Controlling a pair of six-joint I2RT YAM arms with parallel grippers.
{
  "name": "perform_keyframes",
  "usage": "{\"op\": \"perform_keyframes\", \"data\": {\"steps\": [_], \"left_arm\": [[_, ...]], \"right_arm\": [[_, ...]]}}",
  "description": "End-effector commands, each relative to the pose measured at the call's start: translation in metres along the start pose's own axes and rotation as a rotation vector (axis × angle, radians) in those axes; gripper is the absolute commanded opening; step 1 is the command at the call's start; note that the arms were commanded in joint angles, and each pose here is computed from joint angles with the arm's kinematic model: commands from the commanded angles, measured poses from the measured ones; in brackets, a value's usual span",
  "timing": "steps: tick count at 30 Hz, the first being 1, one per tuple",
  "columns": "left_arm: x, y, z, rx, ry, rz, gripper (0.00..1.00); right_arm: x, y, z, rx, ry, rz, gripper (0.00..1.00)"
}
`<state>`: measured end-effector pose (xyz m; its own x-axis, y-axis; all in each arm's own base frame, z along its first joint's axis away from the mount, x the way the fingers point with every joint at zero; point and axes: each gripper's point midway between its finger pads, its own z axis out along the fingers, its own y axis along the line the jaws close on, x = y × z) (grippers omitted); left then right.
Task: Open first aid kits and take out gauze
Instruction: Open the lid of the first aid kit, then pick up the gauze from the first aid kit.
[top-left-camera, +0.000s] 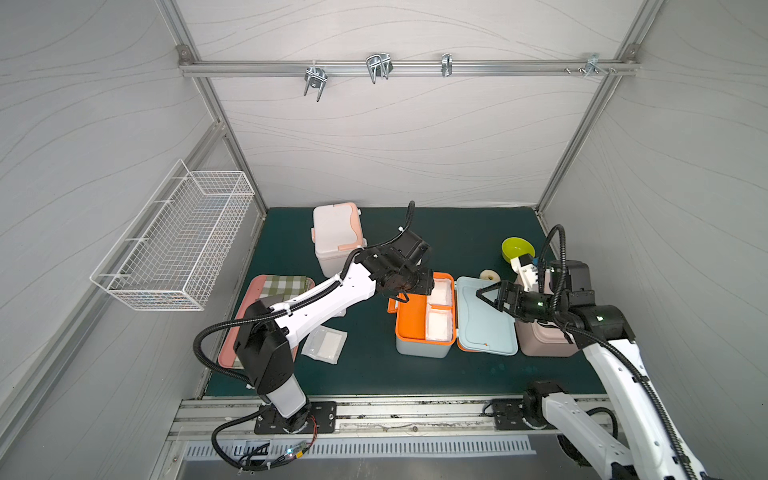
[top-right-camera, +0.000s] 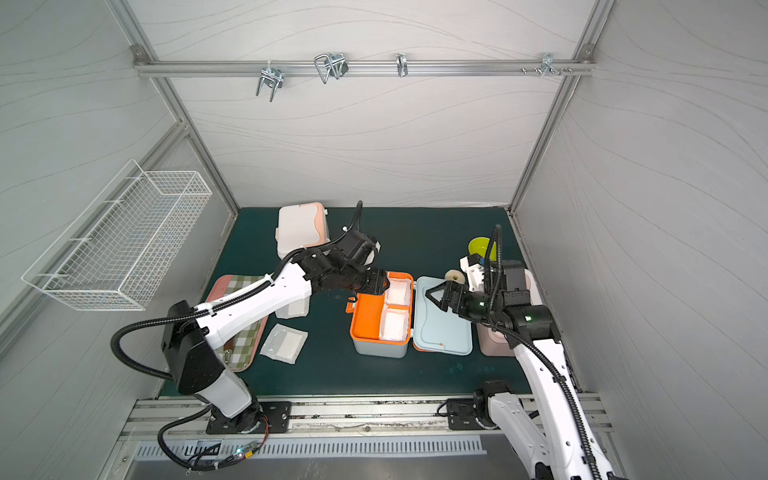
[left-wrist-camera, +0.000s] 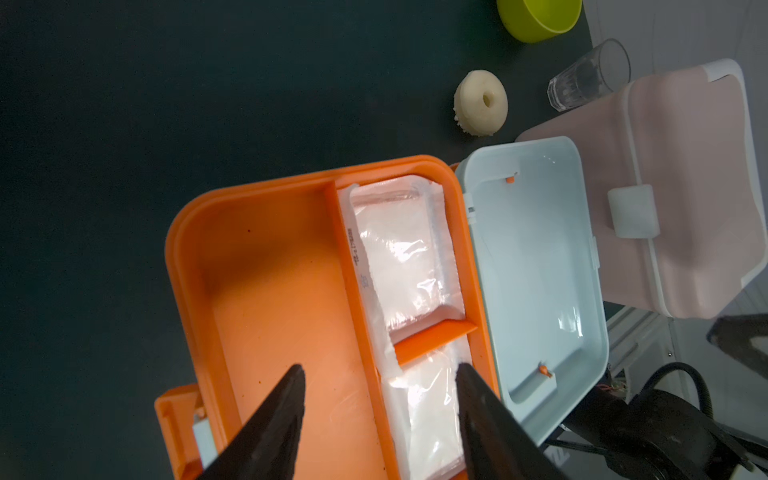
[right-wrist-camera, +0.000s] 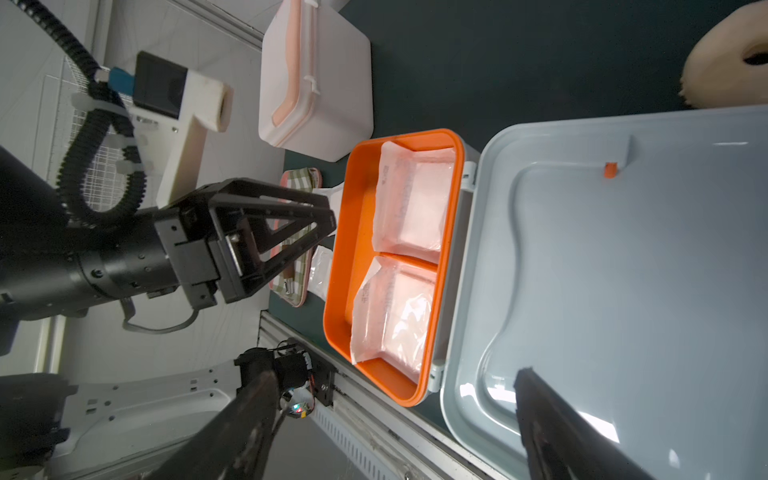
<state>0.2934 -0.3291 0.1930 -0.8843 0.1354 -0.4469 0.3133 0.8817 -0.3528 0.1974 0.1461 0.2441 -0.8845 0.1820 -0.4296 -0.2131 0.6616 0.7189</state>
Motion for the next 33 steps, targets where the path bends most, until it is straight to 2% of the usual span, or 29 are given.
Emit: {"op": "perform_keyframes", "data": {"steps": [1, 7, 14, 17, 20, 27, 33], "left_arm": [[-0.009, 0.006, 0.006, -0.08, 0.009, 0.047, 0.58], [-0.014, 0.007, 0.026, -0.128, 0.054, 0.063, 0.53], [-0.011, 0.006, 0.045, -0.129, 0.101, 0.055, 0.38], [-0.009, 0.005, 0.047, -0.127, 0.105, 0.048, 0.29], [-0.011, 0.001, 0.042, -0.104, 0.094, 0.041, 0.18], [-0.018, -0.011, 0.018, -0.033, 0.034, 0.036, 0.0], [-0.023, -0.017, -0.006, 0.015, -0.011, 0.015, 0.0]], "right_arm": [[0.014, 0.011, 0.009, -0.086, 0.069, -0.046, 0.83], [0.033, 0.008, 0.029, -0.047, 0.147, -0.084, 0.82], [0.038, 0.004, 0.034, -0.033, 0.161, -0.086, 0.82], [0.038, 0.002, 0.034, -0.028, 0.163, -0.086, 0.82], [0.038, 0.001, 0.034, -0.022, 0.162, -0.083, 0.83], [0.036, 0.006, 0.03, -0.032, 0.15, -0.093, 0.99], [0.034, 0.015, 0.024, -0.044, 0.142, -0.11, 0.99]]}}
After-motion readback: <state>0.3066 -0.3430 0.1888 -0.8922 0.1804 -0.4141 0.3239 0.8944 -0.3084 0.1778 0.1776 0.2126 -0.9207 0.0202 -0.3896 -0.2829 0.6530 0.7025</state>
